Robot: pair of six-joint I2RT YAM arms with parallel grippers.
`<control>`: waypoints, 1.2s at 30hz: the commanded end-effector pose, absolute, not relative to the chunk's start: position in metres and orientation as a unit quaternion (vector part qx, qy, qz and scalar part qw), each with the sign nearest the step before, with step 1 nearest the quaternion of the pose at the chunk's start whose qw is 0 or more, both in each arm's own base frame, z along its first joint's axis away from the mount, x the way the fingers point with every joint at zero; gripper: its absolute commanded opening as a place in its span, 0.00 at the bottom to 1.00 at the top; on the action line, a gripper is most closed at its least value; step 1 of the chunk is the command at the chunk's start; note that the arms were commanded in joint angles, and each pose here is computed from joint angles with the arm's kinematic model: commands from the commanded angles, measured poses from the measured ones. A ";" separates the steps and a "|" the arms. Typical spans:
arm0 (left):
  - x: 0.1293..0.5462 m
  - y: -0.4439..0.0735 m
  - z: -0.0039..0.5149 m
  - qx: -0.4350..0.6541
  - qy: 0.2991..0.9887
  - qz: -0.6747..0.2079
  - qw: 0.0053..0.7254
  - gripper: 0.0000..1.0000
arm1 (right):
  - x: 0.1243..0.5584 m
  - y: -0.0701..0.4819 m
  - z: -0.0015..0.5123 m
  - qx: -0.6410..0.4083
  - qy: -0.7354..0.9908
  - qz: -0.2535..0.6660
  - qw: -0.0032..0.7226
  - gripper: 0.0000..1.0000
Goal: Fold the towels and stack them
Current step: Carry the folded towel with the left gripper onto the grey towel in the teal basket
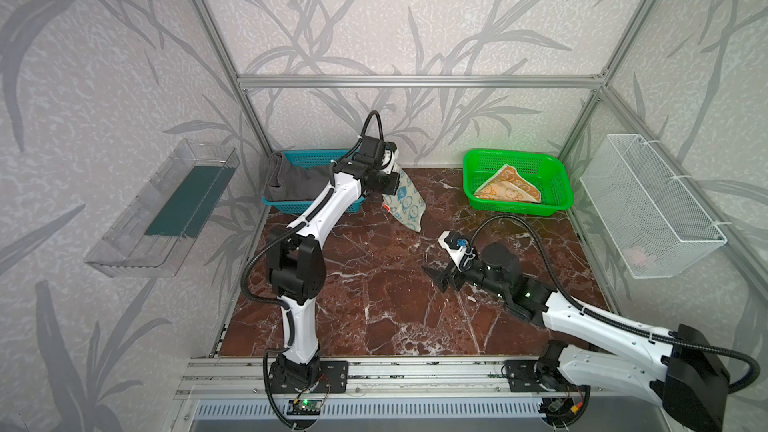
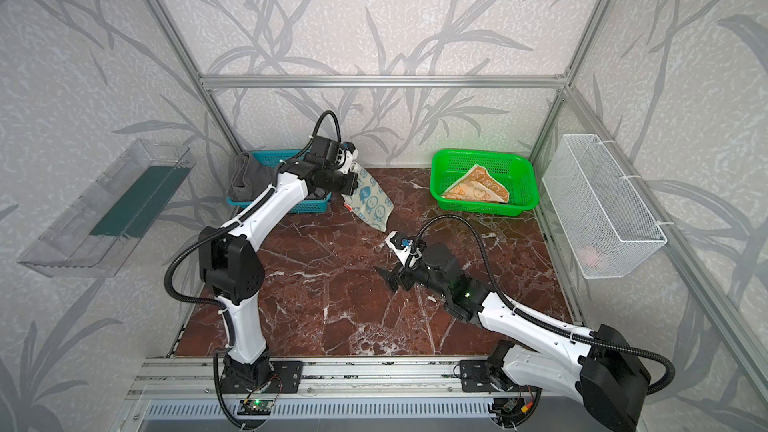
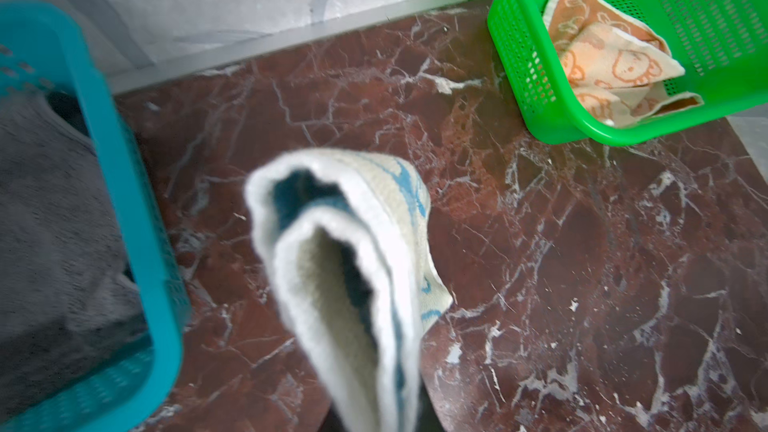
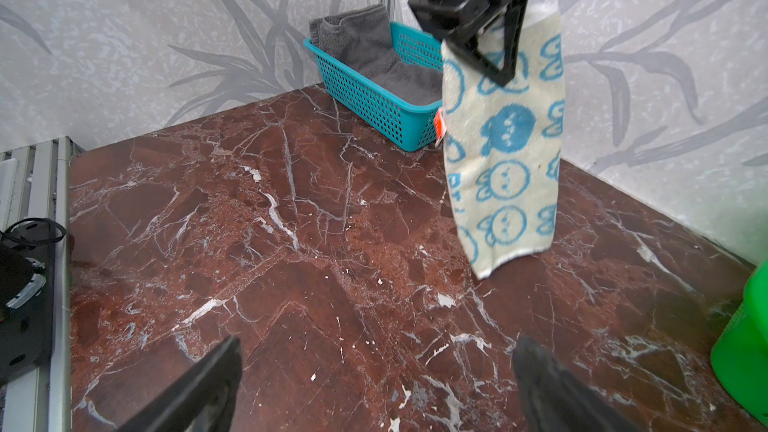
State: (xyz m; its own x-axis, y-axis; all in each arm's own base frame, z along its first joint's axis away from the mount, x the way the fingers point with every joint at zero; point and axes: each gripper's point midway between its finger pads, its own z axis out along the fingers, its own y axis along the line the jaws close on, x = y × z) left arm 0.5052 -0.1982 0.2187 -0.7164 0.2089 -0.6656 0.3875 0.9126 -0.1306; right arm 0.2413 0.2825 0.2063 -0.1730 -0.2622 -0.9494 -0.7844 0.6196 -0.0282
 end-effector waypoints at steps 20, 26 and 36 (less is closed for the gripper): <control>0.572 -0.008 0.228 0.077 0.925 0.058 0.367 0.15 | 0.246 0.283 0.182 -0.352 0.747 0.233 0.514 0.99; 0.583 0.040 0.205 0.048 0.928 0.078 0.361 0.15 | 0.247 0.285 0.183 -0.357 0.744 0.232 0.515 0.99; 0.594 0.083 0.151 0.042 0.939 0.098 0.326 0.20 | 0.251 0.294 0.173 -0.369 0.750 0.230 0.498 0.99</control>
